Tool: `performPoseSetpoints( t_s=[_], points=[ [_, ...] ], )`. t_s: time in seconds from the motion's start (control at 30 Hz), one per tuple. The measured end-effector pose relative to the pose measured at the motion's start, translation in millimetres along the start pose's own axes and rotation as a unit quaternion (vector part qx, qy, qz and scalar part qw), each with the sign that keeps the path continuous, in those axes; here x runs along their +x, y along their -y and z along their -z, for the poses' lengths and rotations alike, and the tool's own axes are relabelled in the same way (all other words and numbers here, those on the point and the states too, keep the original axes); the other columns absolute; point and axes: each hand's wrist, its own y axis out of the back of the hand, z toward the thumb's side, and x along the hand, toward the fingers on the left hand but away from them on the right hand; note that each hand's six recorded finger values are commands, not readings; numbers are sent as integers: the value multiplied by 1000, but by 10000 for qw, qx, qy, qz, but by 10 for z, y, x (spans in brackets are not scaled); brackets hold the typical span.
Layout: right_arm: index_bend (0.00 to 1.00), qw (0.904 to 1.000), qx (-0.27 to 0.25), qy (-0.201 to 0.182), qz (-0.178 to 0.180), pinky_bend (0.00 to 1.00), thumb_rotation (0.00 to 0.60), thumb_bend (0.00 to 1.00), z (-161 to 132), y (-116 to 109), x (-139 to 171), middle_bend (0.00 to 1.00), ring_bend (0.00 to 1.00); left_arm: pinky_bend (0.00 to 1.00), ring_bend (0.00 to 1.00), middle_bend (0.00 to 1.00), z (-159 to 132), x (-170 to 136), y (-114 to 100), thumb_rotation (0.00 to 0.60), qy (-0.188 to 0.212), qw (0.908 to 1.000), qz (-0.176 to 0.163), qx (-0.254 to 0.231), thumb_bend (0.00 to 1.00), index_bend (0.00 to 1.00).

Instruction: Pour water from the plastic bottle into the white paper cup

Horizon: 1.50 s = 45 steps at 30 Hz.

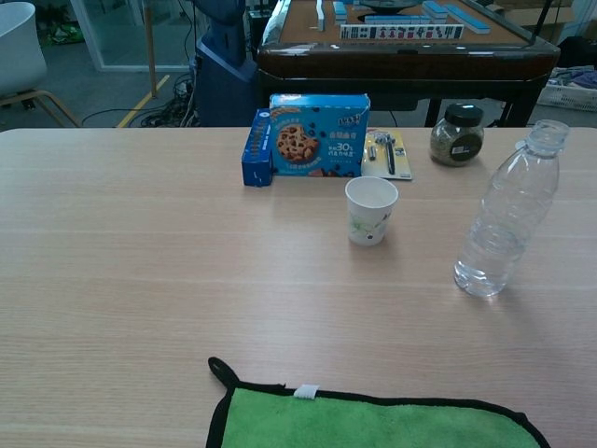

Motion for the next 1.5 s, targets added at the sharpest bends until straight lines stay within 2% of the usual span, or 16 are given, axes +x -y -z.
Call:
performPoseSetpoints(
  t_s=[0.27,0.67,0.97,1.27,1.5],
  points=[
    [96,9983,-425,-247,-320,219,600,10,-137,210,-229,85,80,556,231,79,-8,6,18,600,37,10000,28,-18,95,336],
    [96,9955,-338,-490,-732,219,600,11,-331,518,-464,115,80,556,231,79,-7,-3,21,600,20,10000,28,-19,95,351],
    [96,9917,-637,-648,-910,220,600,11,-504,764,-586,162,86,556,231,79,-12,-1,25,600,57,9999,26,-113,95,352],
    [107,9873,-702,-814,-1169,231,600,11,-591,969,-633,209,131,556,231,79,-16,-7,-4,600,64,9997,16,-244,95,354],
    [142,9858,-654,-909,-1252,299,600,12,-653,1097,-662,286,210,556,231,79,-11,-12,-28,600,52,9996,-15,-271,95,356]
  ],
)
